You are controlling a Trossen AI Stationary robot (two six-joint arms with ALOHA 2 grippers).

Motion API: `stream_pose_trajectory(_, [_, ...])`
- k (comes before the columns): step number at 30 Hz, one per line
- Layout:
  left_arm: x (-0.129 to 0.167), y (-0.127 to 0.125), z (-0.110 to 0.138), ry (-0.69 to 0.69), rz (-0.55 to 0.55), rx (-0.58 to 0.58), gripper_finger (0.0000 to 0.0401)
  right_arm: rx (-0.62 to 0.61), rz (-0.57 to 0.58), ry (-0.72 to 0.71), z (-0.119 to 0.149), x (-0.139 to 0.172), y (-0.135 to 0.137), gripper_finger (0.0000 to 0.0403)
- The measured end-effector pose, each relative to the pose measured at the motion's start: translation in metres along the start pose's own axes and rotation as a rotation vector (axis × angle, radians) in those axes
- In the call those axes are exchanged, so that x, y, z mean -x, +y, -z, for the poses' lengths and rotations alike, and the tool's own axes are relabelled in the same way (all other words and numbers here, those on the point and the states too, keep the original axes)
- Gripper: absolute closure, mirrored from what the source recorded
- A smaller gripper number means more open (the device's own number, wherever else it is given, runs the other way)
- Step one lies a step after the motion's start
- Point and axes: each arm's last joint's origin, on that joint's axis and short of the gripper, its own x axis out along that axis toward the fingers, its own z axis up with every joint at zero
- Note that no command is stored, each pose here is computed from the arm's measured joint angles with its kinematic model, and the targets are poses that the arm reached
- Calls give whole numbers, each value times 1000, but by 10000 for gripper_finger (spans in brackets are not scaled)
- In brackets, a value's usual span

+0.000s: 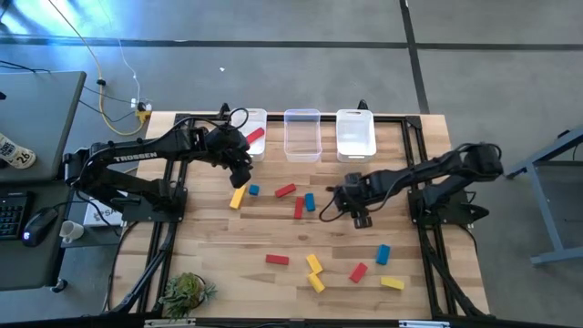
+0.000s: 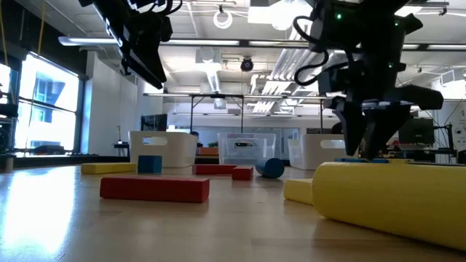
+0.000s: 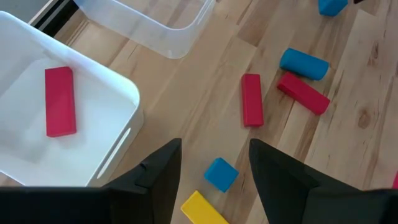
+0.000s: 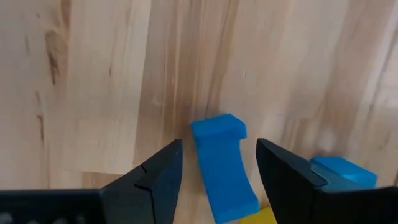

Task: Sort & place blocks by color
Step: Put the blue block into the right white bin

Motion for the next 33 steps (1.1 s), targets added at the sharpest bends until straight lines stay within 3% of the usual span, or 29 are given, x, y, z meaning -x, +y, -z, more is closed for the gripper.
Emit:
stream_pose_trajectory(17, [0, 0, 0, -1, -3, 0, 227, 8, -1, 71, -6, -30, 3, 213])
stream_pose_trajectory(26, [0, 0, 0, -1, -3, 0, 227, -48, -5, 67, -7, -30, 3, 291])
stream_pose_trajectory(33, [0, 0, 0, -1, -3, 0, 227, -91, 2, 58, -16, -21, 0, 291])
